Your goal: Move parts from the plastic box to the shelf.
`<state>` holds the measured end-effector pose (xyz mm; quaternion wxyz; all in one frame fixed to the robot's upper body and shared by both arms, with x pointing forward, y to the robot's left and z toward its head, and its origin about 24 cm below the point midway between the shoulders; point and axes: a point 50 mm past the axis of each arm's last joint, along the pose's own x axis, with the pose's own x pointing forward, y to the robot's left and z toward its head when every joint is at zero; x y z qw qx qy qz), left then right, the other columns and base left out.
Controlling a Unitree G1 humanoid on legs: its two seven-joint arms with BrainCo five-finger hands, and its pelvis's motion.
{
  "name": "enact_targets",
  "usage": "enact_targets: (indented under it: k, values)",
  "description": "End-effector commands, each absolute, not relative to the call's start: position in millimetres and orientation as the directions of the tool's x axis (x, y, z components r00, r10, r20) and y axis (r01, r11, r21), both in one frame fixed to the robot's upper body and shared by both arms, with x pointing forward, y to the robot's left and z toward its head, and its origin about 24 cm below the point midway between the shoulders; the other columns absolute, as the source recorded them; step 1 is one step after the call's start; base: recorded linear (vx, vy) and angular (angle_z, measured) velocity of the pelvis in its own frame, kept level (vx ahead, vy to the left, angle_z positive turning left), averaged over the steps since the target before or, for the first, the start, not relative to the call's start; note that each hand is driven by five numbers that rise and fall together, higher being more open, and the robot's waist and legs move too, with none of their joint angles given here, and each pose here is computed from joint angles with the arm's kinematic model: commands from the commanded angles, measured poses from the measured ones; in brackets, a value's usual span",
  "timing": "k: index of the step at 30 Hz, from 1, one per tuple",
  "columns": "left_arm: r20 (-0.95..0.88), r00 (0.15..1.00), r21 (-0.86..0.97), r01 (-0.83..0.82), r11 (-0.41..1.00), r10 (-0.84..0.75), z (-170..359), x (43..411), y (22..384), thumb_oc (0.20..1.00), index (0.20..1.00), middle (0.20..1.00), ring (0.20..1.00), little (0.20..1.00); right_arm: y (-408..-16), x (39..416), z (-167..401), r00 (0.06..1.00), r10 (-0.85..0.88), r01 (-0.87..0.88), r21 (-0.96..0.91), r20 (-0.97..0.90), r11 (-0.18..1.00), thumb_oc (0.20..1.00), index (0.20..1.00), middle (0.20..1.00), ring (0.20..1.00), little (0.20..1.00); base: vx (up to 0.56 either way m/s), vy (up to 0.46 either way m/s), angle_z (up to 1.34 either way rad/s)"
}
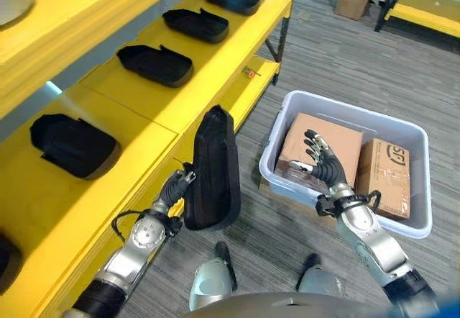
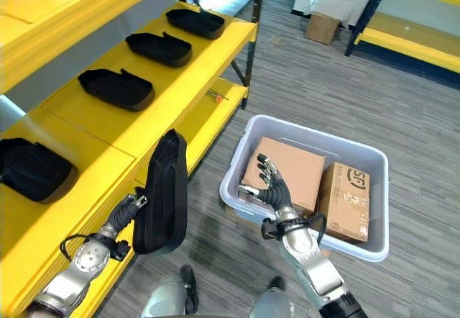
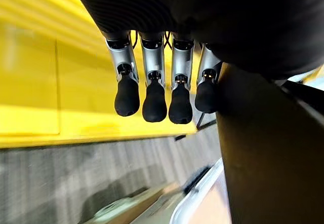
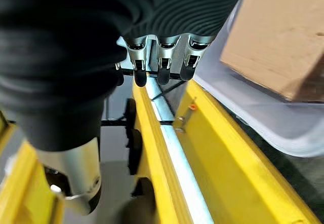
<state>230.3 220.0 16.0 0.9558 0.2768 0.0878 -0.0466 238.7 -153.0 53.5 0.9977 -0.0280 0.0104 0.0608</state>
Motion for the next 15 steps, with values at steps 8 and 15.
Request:
enact_targets:
  k: [8,15]
  values:
    - [-0.123,0.989,0.383,0.125,0.915,-0.084,22,232,196,0.200,0.200,0.200,0.200,0.200,-172,236,73,0.978,0.173,-0.164,-0.079,0.117,0.983,1.000,1.000,1.000,1.000,1.000,-0.10,-0.123,0.46]
    - [-0.064,0.972,0.397,0.233,0.888,-0.226,34,241,170,0.200,0.200,0.200,0.200,0.200,-177,229,75,0.981,0.135,-0.119,-0.124,0.138,0.985,1.000,1.000,1.000,1.000,1.000,-0.20,-0.032,1.39]
